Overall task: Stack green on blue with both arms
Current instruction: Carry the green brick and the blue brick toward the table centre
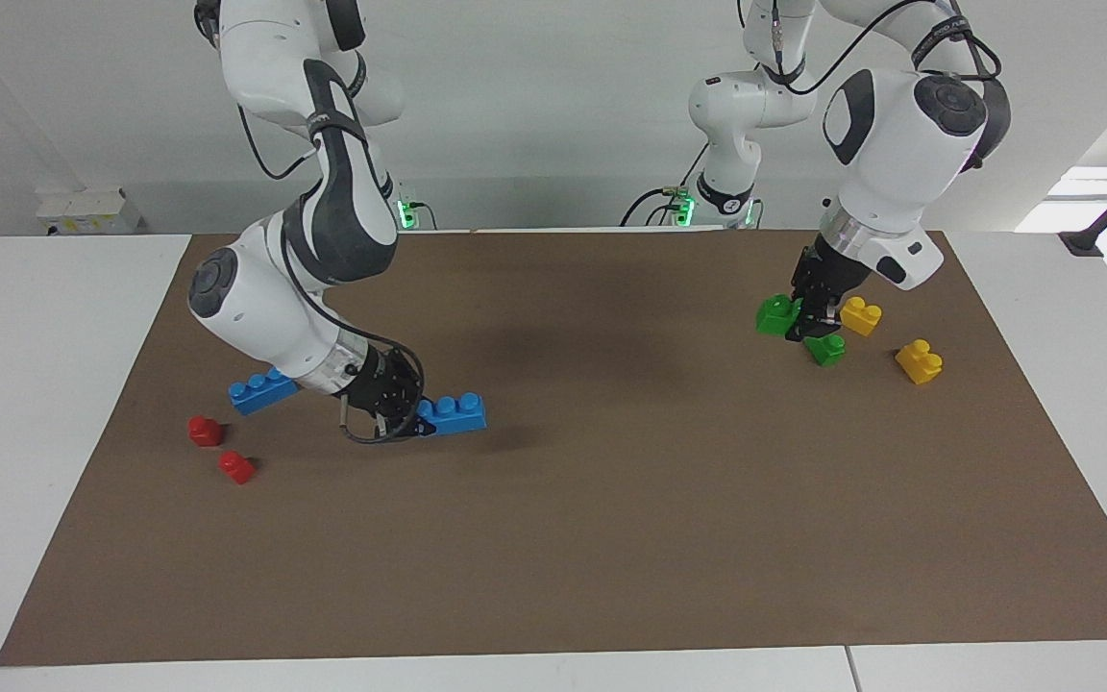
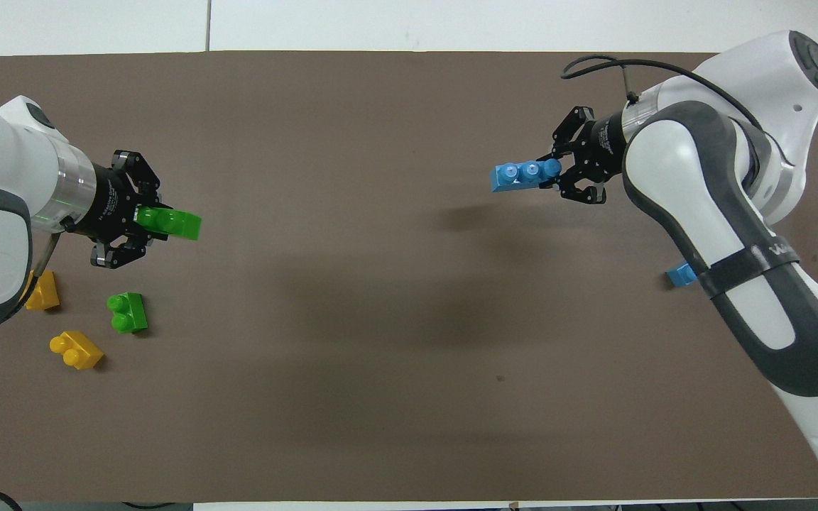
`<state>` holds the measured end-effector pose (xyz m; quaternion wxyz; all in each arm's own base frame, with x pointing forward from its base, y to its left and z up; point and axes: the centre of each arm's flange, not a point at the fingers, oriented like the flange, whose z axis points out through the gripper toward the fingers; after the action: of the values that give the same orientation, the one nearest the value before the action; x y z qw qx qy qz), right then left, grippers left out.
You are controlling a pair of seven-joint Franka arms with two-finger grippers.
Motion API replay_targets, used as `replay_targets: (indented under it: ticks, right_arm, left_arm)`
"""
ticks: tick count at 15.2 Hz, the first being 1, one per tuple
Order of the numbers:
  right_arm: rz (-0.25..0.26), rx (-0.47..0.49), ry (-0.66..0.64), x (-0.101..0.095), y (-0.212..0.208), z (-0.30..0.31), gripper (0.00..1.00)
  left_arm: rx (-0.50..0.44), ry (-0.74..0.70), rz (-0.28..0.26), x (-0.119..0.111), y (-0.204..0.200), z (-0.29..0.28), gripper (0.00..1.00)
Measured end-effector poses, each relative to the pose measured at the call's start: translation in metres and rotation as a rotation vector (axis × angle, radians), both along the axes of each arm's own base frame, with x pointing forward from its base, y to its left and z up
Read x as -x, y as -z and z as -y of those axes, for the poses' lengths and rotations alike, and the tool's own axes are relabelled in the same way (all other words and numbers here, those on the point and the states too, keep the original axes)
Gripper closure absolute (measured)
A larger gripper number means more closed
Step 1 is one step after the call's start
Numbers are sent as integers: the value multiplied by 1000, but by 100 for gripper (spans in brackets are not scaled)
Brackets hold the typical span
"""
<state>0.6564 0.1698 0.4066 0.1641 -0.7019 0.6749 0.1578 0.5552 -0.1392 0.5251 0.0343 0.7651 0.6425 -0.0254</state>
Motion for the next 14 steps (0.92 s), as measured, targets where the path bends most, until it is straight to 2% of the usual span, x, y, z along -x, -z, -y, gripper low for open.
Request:
replay_targets:
  ticks: [7,10,14]
  right_arm:
    - [5,12,97,25,21,-78,66]
    - [33,32,122,39,50,-86,66]
    - [37,62,121,60,81,-91,66]
  left_arm:
    - [6,-84,3,14,-3,52,66]
    - [10,-94,5,23,-3,77,66]
    - [18,-111,27,34,2,115,66]
